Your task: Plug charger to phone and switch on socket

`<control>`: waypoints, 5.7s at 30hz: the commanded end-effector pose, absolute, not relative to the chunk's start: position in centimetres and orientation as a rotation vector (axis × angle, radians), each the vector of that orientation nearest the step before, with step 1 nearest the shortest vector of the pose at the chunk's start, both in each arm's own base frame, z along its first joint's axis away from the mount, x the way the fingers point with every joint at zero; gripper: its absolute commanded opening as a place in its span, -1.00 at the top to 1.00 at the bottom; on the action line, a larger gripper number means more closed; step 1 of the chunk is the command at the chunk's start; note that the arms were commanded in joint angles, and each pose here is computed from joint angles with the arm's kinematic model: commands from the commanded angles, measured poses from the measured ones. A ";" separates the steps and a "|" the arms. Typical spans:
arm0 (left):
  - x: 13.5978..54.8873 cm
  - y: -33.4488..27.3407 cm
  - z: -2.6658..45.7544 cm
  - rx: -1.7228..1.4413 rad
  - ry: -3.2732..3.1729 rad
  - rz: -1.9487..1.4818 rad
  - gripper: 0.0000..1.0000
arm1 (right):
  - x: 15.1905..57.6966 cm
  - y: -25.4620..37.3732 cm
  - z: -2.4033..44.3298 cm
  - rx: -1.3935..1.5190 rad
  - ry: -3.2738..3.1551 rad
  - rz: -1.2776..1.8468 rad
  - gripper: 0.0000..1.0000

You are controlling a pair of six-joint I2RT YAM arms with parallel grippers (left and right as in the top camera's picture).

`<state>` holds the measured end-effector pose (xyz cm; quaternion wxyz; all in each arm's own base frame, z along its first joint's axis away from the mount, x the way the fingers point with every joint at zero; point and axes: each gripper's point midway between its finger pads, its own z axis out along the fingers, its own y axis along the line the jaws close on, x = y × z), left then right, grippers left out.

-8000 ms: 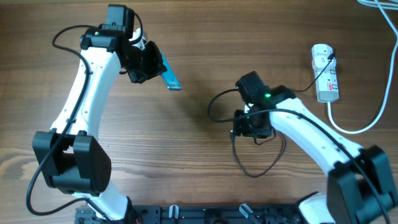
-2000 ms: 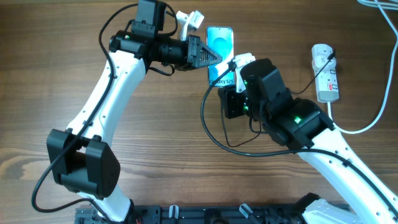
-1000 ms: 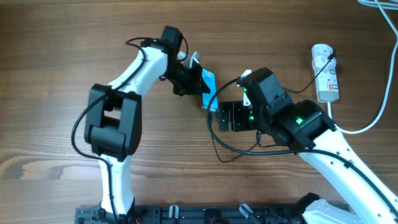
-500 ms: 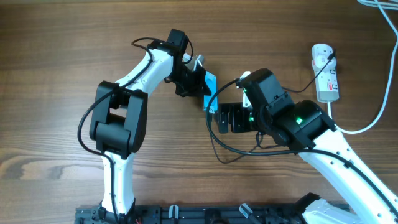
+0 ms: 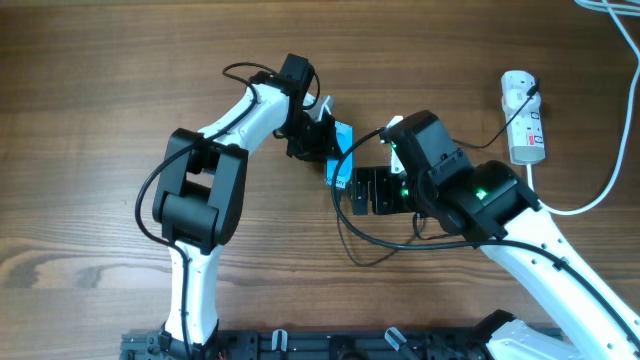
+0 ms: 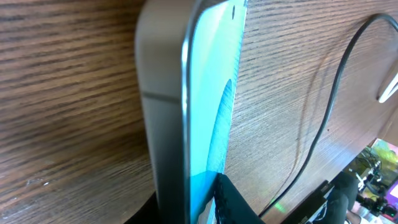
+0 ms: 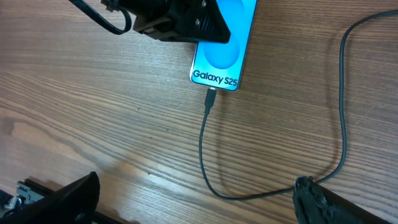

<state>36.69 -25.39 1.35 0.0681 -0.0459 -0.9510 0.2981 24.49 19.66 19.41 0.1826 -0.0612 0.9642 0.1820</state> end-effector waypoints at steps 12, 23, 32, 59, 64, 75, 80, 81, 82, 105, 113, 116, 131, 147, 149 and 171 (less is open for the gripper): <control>36.8 -19.4 -2.2 0.079 -2.979 0.393 -0.99 | 24.7 18.5 19.7 -0.136 2.711 0.443 -0.99; 39.9 -13.1 16.4 0.406 -3.422 0.399 -1.00 | 26.4 12.9 20.4 0.046 2.809 0.298 -0.99; 36.6 -11.2 29.1 0.489 -3.712 0.615 -1.00 | 35.7 -3.2 21.5 0.466 2.635 -0.162 -0.99; 36.1 -11.1 30.0 0.492 -3.731 0.641 -1.00 | 43.0 -19.9 6.5 0.875 2.581 0.015 -0.99; 36.1 -11.1 30.0 0.492 -3.731 0.641 -1.00 | 43.0 -20.4 3.7 0.906 2.617 -0.015 -1.00; 36.1 -11.1 30.0 0.492 -3.731 0.641 -1.00 | 42.3 -20.0 0.9 0.917 2.663 0.005 -0.99; 36.1 -11.1 30.0 0.492 -3.731 0.641 -1.00 | 42.5 -20.1 0.6 0.915 2.656 0.003 -0.99; 36.1 -11.1 30.0 0.492 -3.731 0.641 -1.00 | 42.7 -20.2 0.7 0.912 2.648 0.002 -0.99; 36.1 -11.1 30.0 0.492 -3.731 0.641 -1.00 | 42.8 -20.2 0.7 0.910 2.645 0.002 -0.99; 36.1 -11.1 30.0 0.492 -3.731 0.641 -1.00 | 42.3 -17.5 -0.9 0.869 2.722 0.196 -1.00; 36.1 -11.1 30.0 0.492 -3.731 0.641 -1.00 | 41.3 -18.4 2.2 0.952 2.685 0.100 -0.99; 36.1 -11.1 30.0 0.492 -3.731 0.641 -1.00 | 40.3 -19.5 6.9 0.994 2.609 -0.020 -1.00; 36.1 -11.1 30.0 0.492 -3.731 0.641 -1.00 | 34.6 -6.6 24.7 0.534 2.457 0.031 -1.00; 36.1 -11.1 30.0 0.492 -3.731 0.641 -1.00 | 24.0 -0.9 26.7 0.309 2.127 0.165 -0.99; 36.1 -11.1 30.0 0.492 -3.731 0.641 -1.00 | 22.8 0.0 26.2 0.265 2.160 0.202 -0.99; 36.1 -11.1 30.0 0.492 -3.731 0.641 -1.00 | 18.3 4.4 24.8 0.084 2.259 0.444 -1.00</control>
